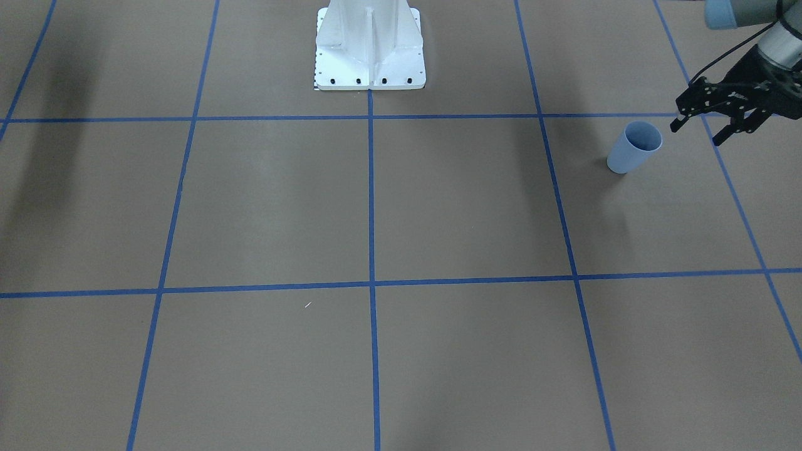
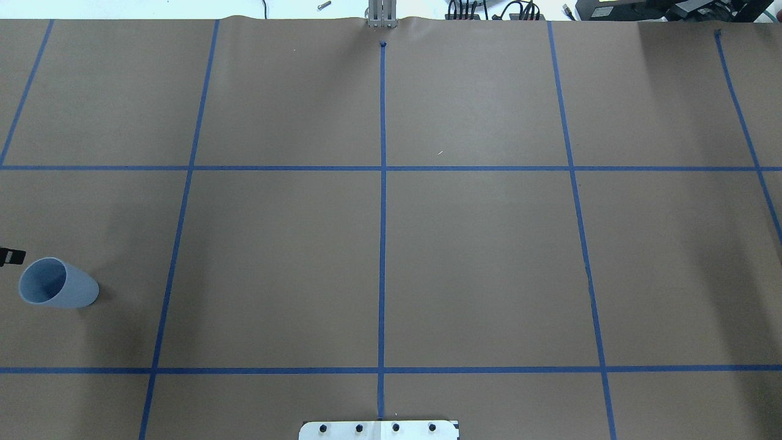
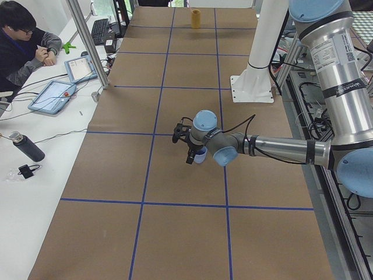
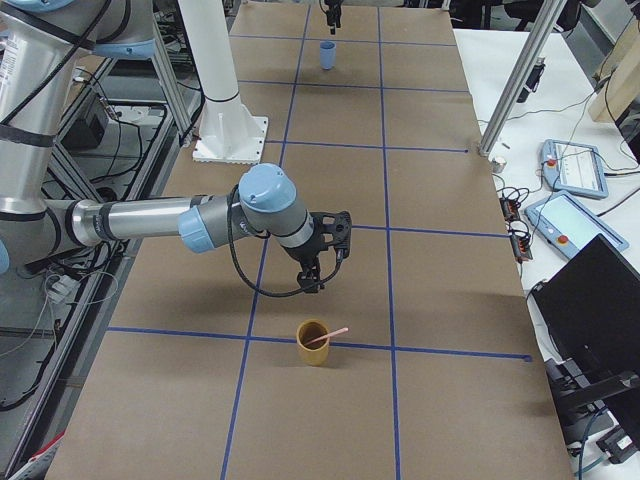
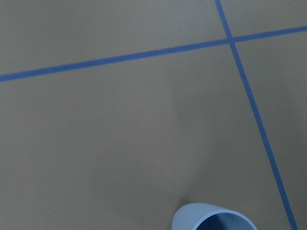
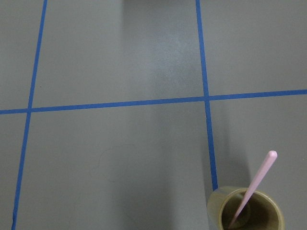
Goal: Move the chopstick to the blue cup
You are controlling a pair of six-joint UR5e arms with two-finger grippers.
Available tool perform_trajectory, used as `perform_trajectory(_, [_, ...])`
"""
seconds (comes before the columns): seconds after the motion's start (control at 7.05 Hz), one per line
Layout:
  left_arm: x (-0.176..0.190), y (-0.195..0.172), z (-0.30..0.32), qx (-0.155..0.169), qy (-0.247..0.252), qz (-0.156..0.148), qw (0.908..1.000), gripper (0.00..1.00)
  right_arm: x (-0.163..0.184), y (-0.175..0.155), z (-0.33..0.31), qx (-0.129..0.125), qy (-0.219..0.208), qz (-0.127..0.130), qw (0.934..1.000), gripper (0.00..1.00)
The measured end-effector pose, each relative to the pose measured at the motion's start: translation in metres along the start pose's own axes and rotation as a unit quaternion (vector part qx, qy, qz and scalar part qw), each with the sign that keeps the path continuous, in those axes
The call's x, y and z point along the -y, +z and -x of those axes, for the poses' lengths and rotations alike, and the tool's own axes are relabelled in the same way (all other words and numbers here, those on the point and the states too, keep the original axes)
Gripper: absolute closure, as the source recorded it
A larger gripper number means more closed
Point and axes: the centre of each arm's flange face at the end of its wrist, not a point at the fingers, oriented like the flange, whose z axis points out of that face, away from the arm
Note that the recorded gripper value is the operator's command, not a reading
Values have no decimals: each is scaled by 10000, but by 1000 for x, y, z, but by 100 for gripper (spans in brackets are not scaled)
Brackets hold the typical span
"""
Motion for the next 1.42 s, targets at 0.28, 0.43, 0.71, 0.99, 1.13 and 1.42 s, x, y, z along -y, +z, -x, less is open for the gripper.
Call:
perform_trajectory(0.28, [-10, 20, -7, 122, 49, 90, 9999, 59, 0, 0, 0, 3, 6, 6, 10000, 0])
perform_trajectory(0.43, [-14, 30, -10, 159, 116, 156, 9997, 85, 0, 0, 0, 0, 6, 4, 10000, 0])
perform_trajectory(0.71, [-18, 44, -16, 171, 233, 257, 9993, 100, 0, 0, 1, 0, 0, -2, 10000, 0])
perform_trajectory(0.99, [-16, 42, -27, 2, 363, 199, 9991, 100, 0, 0, 1, 2, -8, -9, 10000, 0])
perform_trajectory(1.13, [-12, 34, -39, -197, 424, 175, 9988, 100, 0, 0, 1, 2, -9, -10, 10000, 0])
perform_trajectory(1.42, [14, 22, -81, -587, 370, 87, 9976, 100, 0, 0, 1, 3, -10, -11, 10000, 0])
